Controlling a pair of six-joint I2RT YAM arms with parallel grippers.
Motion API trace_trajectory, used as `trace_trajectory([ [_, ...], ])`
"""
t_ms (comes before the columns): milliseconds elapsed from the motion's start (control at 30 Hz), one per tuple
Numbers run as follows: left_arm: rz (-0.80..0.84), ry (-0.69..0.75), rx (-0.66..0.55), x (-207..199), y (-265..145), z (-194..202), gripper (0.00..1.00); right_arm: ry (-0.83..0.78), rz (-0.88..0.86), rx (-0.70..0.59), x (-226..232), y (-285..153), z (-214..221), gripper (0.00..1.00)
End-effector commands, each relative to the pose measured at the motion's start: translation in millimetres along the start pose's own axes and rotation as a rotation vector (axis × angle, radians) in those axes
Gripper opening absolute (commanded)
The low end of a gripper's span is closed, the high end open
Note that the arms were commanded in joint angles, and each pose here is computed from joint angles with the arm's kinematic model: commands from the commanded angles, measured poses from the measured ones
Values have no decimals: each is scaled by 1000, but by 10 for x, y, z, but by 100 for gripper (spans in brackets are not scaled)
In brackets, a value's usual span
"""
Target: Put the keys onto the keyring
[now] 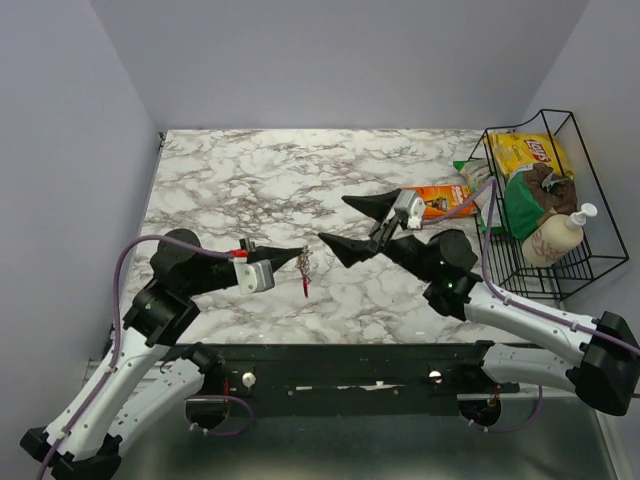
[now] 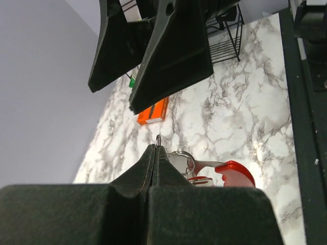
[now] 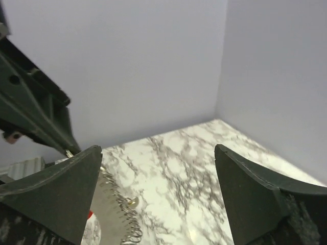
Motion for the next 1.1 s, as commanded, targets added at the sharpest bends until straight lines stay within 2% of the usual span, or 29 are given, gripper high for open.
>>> trace_trajectory([
  [0, -132, -216, 13, 132, 39, 69, 0, 96, 186, 260, -339, 52, 397, 100],
  [67, -168, -275, 36, 159, 47, 136, 0, 131, 246, 355, -498, 59, 553, 100],
  [100, -178, -299, 56, 169, 59, 196, 0, 149, 264, 492, -527, -13, 852, 100],
  [167, -231, -372, 79, 225, 56, 282, 0, 118, 314, 560, -685, 58, 887, 100],
  [200, -237, -408, 101, 233, 72, 353, 0, 111, 307, 668, -681, 12, 1133, 100],
  [233, -231, -448, 105, 229, 83, 364, 0, 85, 295, 687, -705, 69, 1123, 100],
  [333, -222, -536, 139, 263, 85, 509, 0, 89, 301, 813, -716, 25, 1454, 100],
  [467, -164, -633, 105, 300, 22, 616, 0, 156, 321, 972, -715, 32, 1761, 99],
  [533, -198, -686, 84, 366, -47, 680, 0, 197, 330, 1072, -669, -40, 1933, 96],
  [600, -195, -676, 71, 369, -76, 682, 0, 225, 336, 1164, -636, -116, 2154, 93],
  [733, -202, -697, 84, 348, -102, 764, 0, 326, 360, 1267, -606, -303, 2468, 79],
  [767, -203, -701, 87, 352, -105, 772, 0, 359, 349, 1281, -580, -338, 2510, 73],
  [1000, -202, -710, 93, 306, -109, 854, 0, 430, 369, 1293, -536, -567, 2647, 65],
  [1067, -201, -714, 96, 297, -109, 870, 0, 442, 378, 1297, -502, -639, 2690, 60],
])
Point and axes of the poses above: each gripper's point midway between its finger pads, its own y axis out along the fingers, its own x axis along the line the jaws close on, z = x × y, the point moved 4 cm from there along -y, back along the fingers, and after that the axes turned 6 degrees about -y, right-handed, at the moved point
